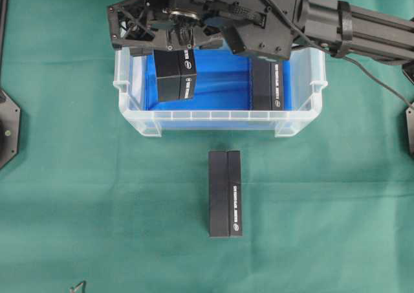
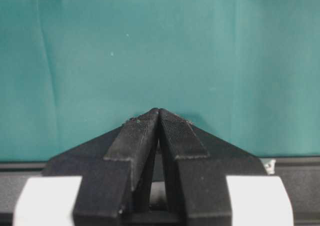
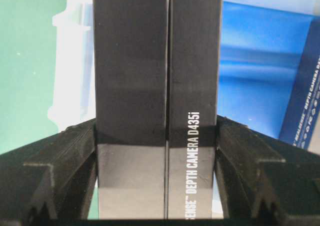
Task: Take the box out of the case with the right arm.
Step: 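Carry the box forward out of the case and lower it onto the cloth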
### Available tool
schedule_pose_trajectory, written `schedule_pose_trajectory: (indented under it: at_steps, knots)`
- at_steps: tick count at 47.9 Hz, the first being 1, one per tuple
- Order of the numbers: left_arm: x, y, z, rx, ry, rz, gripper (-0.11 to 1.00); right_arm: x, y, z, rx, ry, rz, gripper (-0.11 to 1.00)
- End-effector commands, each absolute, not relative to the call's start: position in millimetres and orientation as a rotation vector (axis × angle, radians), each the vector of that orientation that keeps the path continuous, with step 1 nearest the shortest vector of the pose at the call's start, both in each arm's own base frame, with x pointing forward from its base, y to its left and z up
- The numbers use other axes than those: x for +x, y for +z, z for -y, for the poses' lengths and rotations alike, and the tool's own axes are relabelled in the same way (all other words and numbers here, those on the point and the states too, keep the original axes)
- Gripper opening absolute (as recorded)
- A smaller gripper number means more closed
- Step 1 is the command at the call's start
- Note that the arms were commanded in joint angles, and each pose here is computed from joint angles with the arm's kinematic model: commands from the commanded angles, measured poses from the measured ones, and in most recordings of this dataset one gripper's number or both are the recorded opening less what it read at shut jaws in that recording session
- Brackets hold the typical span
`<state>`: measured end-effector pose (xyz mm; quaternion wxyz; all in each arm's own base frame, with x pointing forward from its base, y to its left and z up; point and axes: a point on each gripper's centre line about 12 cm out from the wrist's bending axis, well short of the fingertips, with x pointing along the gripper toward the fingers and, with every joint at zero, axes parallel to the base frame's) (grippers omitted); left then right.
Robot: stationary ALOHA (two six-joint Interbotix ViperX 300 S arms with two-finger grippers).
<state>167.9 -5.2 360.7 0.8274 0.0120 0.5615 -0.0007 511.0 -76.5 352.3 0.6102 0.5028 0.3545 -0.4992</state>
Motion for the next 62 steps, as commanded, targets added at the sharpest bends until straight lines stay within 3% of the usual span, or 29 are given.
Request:
schedule_pose_trajectory:
  at_steps: [1, 39, 62]
  knots:
    - [169, 369, 5, 0.022, 0.003, -1.165, 0.02, 495, 394, 75, 1.19, -1.094, -0.737, 0.68]
    - [170, 369, 5, 0.023, 0.002, -1.166, 0.02, 495, 398, 71, 1.186, -1.088, -0.728, 0.68]
    - [171, 369, 5, 0.024, 0.002, -1.169, 0.02, 493, 404, -4, 1.209, -1.082, -0.732, 0.68]
